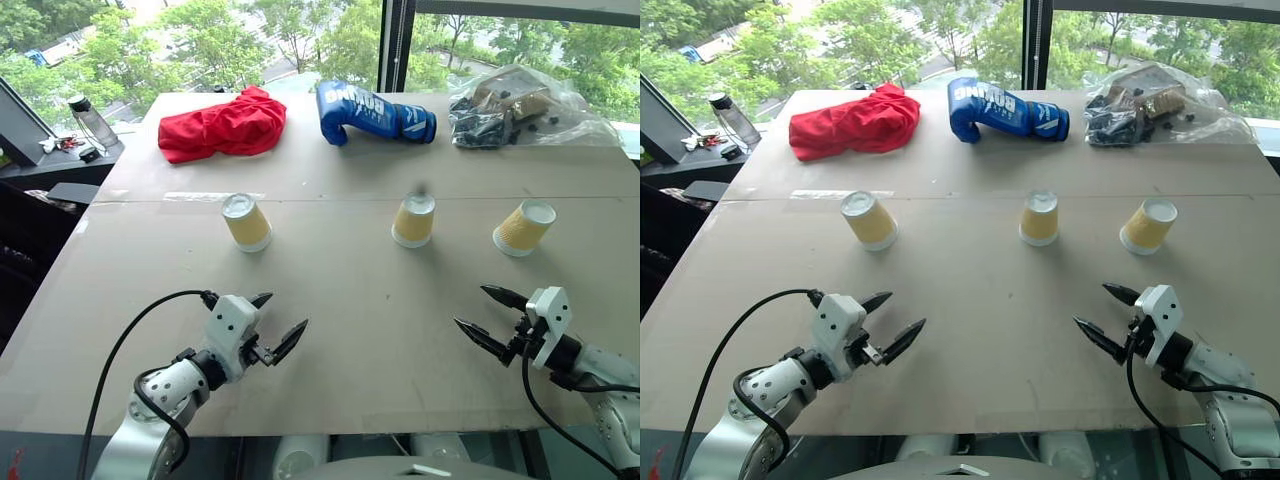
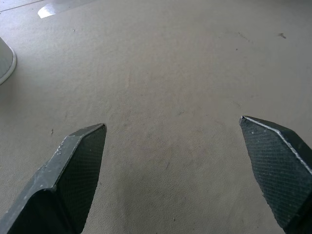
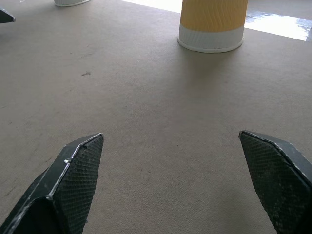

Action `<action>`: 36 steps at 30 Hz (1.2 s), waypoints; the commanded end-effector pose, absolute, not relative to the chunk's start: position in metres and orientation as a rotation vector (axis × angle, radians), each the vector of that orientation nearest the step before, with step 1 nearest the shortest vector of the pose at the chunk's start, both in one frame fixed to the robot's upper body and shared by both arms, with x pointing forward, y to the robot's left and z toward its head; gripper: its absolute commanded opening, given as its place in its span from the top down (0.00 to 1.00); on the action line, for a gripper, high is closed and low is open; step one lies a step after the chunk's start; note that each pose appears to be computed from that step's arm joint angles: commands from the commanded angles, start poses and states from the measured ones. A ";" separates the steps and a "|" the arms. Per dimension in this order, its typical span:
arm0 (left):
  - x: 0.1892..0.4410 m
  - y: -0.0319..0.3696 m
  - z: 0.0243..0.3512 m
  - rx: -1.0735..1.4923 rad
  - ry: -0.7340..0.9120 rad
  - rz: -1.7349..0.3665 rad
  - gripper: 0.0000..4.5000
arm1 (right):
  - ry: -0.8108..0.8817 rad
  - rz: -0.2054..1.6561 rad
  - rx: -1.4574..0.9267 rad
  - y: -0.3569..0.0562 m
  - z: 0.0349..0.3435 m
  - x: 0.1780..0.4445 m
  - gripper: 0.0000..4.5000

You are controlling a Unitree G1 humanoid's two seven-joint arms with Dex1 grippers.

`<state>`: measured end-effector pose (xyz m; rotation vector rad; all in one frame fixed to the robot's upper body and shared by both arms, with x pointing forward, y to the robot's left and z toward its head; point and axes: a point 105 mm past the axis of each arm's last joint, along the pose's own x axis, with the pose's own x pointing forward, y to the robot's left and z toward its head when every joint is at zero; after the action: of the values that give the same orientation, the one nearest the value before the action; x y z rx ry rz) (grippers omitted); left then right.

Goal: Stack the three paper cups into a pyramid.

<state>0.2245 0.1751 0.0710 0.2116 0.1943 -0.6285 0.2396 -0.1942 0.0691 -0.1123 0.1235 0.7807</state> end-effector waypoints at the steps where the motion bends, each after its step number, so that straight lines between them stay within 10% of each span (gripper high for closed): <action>1: 0.220 0.172 0.075 0.202 0.172 -0.662 0.00 | 0.077 0.759 -0.127 -0.194 0.078 0.243 0.02; 23: 0.212 0.170 0.081 0.153 0.152 -0.707 0.00 | 0.012 0.734 -0.126 -0.187 0.091 0.261 0.02; 36: 0.238 0.166 0.148 0.206 0.035 -0.924 0.00 | -0.211 0.579 -0.076 -0.136 0.130 0.343 0.02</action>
<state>0.2426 0.1733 0.1340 0.2132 0.0682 -0.8610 0.3379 -0.1365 0.1247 -0.0582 -0.1749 0.6144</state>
